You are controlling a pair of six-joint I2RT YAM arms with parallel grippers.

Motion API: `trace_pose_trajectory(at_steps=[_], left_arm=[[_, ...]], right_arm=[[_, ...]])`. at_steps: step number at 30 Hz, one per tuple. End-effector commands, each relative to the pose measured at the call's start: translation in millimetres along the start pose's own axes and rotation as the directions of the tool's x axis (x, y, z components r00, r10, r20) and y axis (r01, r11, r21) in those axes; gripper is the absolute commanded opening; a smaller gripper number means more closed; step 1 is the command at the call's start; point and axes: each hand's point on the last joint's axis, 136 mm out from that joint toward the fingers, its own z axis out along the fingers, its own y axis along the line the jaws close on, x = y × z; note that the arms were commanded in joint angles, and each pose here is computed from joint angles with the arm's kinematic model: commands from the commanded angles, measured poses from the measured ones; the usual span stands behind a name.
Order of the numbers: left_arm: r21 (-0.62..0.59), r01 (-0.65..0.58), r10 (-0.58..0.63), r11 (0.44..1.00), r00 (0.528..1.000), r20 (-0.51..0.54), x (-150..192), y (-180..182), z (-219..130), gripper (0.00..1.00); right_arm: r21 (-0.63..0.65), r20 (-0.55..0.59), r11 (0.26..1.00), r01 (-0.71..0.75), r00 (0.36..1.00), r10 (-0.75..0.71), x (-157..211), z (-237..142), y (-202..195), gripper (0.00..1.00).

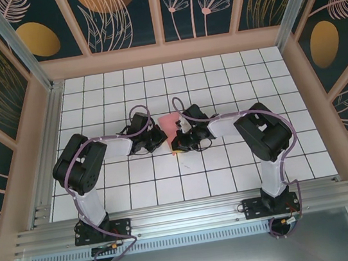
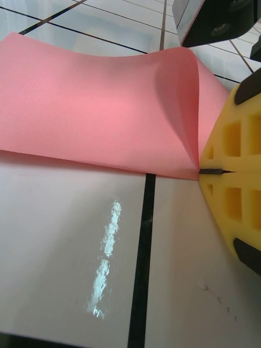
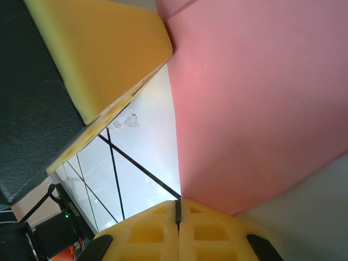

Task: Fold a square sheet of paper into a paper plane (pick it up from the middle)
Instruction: Third fold the triangle at the center of the table.

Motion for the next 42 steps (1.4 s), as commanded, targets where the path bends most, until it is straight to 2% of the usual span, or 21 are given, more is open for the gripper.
trace_pose_trajectory(at_steps=[1, 15, 20, 23, 26, 33, 36, 42], left_arm=[[-0.235, 0.038, -0.046, 0.971, 0.998, -0.030, 20.2, 71.6, 11.0, 0.00], [-0.235, 0.039, -0.047, 0.971, 0.998, -0.031, 21.3, 73.8, 11.6, 0.00], [-0.239, 0.039, -0.049, 0.970, 0.998, -0.034, 23.2, 76.5, 11.4, 0.00], [-0.239, 0.038, -0.047, 0.970, 0.998, -0.033, 23.0, 76.6, 11.5, 0.00], [-0.235, 0.038, -0.047, 0.971, 0.998, -0.032, 22.3, 75.6, 11.6, 0.00], [-0.222, 0.033, -0.042, 0.975, 0.998, -0.036, 22.4, 72.1, 12.3, 0.00], [-0.218, 0.032, -0.041, 0.975, 0.999, -0.036, 22.1, 70.9, 12.6, 0.00], [-0.215, 0.031, -0.040, 0.976, 0.998, -0.038, 22.7, 70.6, 12.8, 0.00]], right_arm=[[0.039, -0.056, 0.999, -0.011, 0.998, 0.014, 15.8, 6.9, -15.7, 0.00], [0.085, -0.095, 0.996, -0.015, 0.995, 0.023, 27.9, 4.3, -27.0, 0.00], [-0.028, -0.199, 0.999, 0.033, 0.979, -0.038, 54.0, -0.6, -12.2, 0.01], [-0.017, -0.238, 0.999, 0.036, 0.970, -0.039, 63.2, -2.2, -17.2, 0.02], [0.003, -0.190, 0.999, 0.051, 0.981, -0.050, 55.3, -11.2, -13.8, 0.02], [0.063, 0.095, 0.993, 0.104, 0.989, -0.110, -3.2, -36.9, 16.0, 0.01], [0.102, 0.117, 0.991, 0.083, 0.989, -0.095, -11.2, -24.9, 14.1, 0.01], [0.098, 0.102, 0.992, 0.078, 0.991, -0.088, -15.2, 0.7, 17.8, 0.00]])
